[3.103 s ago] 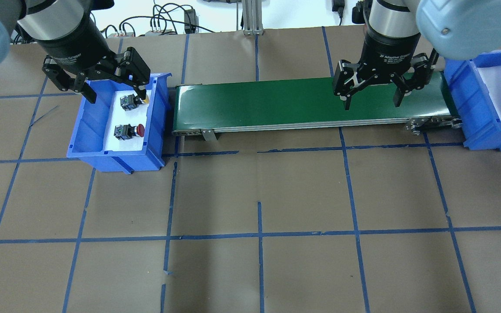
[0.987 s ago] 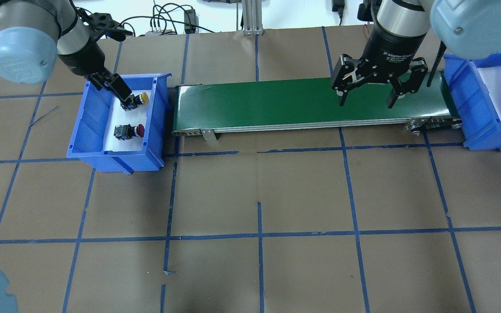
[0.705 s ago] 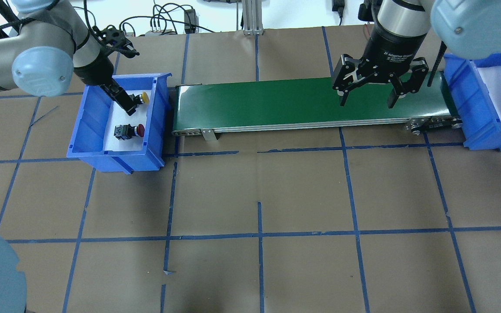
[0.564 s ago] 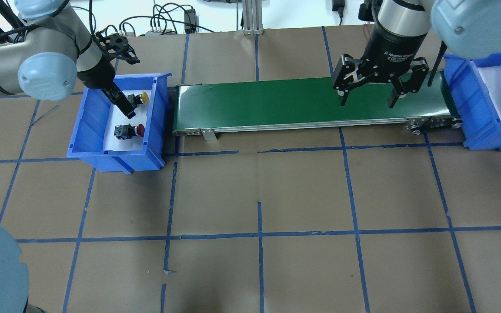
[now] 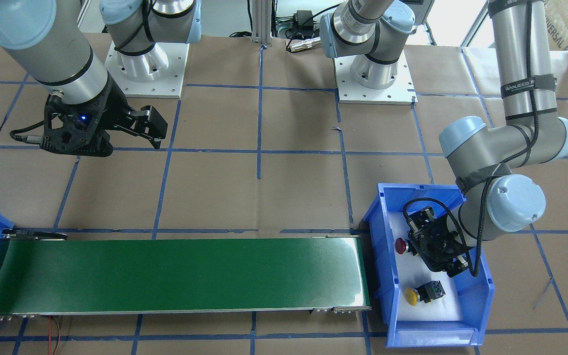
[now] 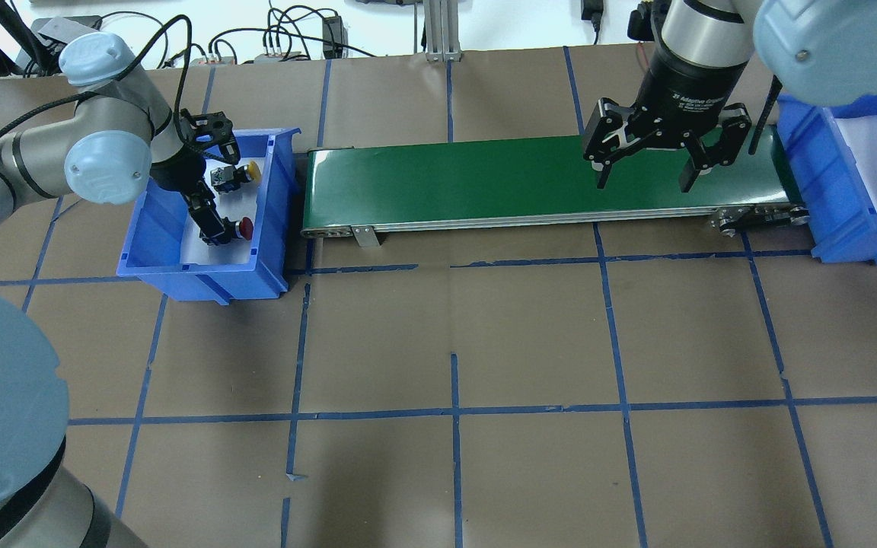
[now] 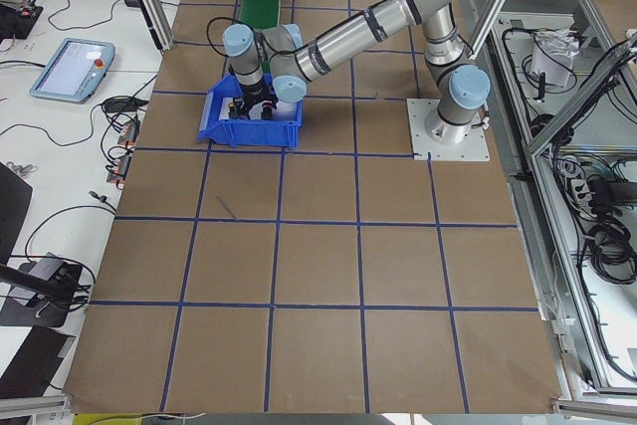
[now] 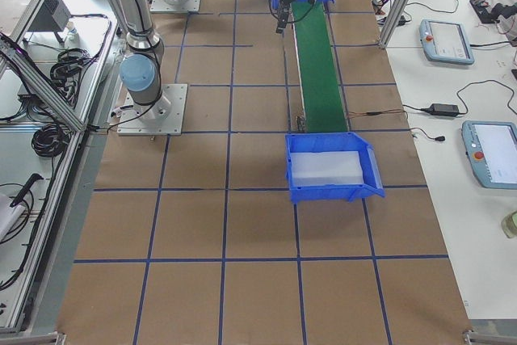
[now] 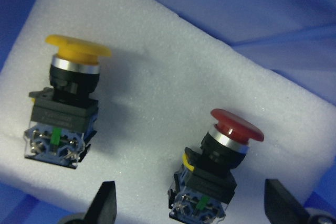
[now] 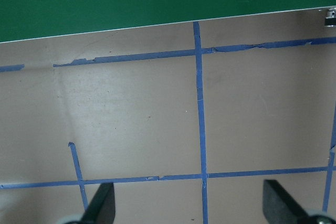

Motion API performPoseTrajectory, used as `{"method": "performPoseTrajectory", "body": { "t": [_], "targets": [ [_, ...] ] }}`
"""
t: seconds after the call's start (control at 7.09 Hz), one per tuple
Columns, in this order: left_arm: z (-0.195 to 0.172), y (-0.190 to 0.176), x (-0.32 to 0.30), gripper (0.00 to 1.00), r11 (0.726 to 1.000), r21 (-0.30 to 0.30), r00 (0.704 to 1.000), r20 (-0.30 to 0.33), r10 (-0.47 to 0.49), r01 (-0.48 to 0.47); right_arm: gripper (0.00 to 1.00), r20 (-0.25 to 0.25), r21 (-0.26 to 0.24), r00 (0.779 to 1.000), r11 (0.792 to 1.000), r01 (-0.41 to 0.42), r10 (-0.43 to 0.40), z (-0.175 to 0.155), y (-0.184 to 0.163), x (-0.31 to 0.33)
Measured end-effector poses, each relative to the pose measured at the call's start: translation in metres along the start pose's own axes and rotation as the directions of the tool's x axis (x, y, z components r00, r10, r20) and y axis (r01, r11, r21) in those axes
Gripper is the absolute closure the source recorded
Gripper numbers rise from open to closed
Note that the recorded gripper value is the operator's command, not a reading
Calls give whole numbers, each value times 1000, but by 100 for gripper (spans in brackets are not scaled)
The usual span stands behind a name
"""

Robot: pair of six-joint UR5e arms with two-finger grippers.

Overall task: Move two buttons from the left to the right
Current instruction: 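Lower the left gripper into the blue bin and grasp the red button, then lift the red button with the left gripper and carry it onto the conveyor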

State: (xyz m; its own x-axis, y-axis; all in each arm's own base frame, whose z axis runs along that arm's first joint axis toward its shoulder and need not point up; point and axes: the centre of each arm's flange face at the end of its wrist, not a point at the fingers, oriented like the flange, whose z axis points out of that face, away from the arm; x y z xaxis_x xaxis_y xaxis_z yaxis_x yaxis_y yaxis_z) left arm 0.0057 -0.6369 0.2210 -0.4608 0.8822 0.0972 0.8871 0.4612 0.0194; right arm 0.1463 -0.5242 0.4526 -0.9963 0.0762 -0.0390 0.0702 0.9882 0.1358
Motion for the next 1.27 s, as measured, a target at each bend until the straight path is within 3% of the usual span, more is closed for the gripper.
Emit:
{"method": "performPoseTrajectory", "body": {
  "t": [0.14,0.42,0.56,0.71,0.99,1.27],
  "targets": [
    [5,-1,1,37,1000,-2,1000,-8,4,-4,0,0,-1,1000,1000,0,0,0,0,0],
    [11,-3,1,76,1000,-6,1000,-18,8,-8,0,0,-2,1000,1000,1,-1,0,0,0],
    [10,-3,0,85,1000,-5,1000,-16,7,-7,0,0,-2,1000,1000,1,-1,0,0,0],
    [5,-3,-1,90,1000,-2,1000,-6,6,-6,0,0,-2,1000,1000,1,-1,1,0,0],
    [-21,-3,1,88,1000,8,1000,18,-9,9,0,0,-2,1000,1000,1,-1,0,0,0],
    [-79,1,23,88,995,15,994,24,-103,103,0,0,-2,1000,1000,1,-1,0,0,0]
  ]
}}
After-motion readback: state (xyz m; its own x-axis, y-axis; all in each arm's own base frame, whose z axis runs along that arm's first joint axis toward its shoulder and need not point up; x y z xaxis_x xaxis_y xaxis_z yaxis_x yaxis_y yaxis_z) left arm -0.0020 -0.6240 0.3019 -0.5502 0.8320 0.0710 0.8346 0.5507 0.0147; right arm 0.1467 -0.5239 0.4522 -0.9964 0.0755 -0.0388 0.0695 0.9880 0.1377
